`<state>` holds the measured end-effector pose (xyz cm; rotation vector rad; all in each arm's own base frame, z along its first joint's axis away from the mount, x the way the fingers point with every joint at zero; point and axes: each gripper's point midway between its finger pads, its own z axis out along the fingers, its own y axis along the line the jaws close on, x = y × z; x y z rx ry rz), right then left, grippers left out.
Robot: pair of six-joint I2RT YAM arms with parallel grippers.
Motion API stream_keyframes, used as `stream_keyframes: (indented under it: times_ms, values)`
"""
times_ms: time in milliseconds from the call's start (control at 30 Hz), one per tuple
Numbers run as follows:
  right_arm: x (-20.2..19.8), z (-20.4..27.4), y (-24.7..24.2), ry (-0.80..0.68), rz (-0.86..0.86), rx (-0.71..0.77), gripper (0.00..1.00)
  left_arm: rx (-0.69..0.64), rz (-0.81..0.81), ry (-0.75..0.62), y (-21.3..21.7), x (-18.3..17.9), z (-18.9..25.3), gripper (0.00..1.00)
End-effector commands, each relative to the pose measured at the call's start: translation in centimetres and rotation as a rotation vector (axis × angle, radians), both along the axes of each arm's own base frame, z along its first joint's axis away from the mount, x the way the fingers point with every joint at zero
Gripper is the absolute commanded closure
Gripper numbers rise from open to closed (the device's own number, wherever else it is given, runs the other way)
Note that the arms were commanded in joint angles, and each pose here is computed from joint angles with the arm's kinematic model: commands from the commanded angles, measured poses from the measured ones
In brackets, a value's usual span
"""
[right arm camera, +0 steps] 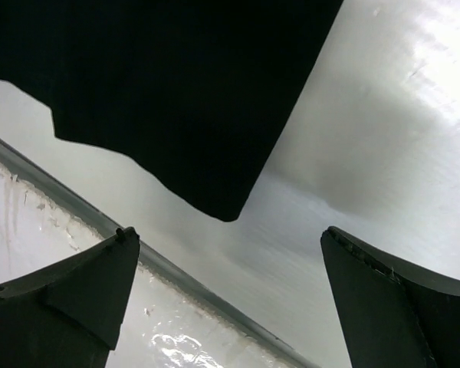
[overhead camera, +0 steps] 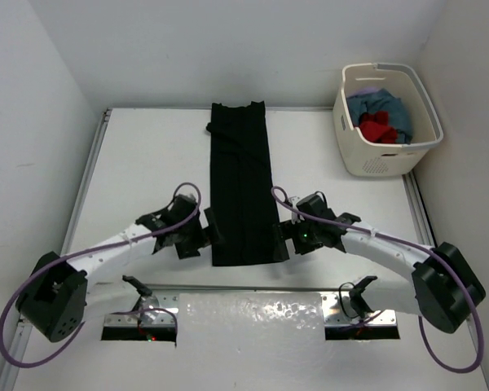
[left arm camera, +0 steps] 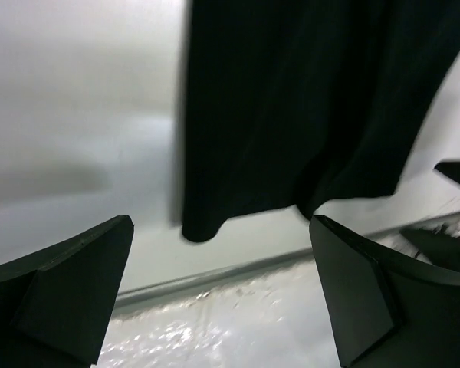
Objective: Fold and stack the t-shirts
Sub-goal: Grab the bottom of the folded rectangular tshirt with both arms
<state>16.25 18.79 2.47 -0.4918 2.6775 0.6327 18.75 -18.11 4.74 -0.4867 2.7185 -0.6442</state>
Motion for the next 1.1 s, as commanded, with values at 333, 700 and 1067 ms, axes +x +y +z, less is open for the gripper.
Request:
stream_keyframes:
  times_ms: [333,700,1067]
  values:
    - [-0.9,-2.1,1.2,0.103,-0.064,0.081,0.05,-0.110,-0.062,0.086,-1.3,-4.8,-4.7,0.29]
    - [-1.3,-3.4,1.1,0.158,-0.071,0.057,0.35,-0.075,-0.100,0.137,-1.0,-5.5,-7.0,0.71]
    - [-0.8,-3.2,2.3,0.137,-0.027,0.110,0.83,-0.085,-0.124,0.099,-1.9,-4.3,-5.8,1.00]
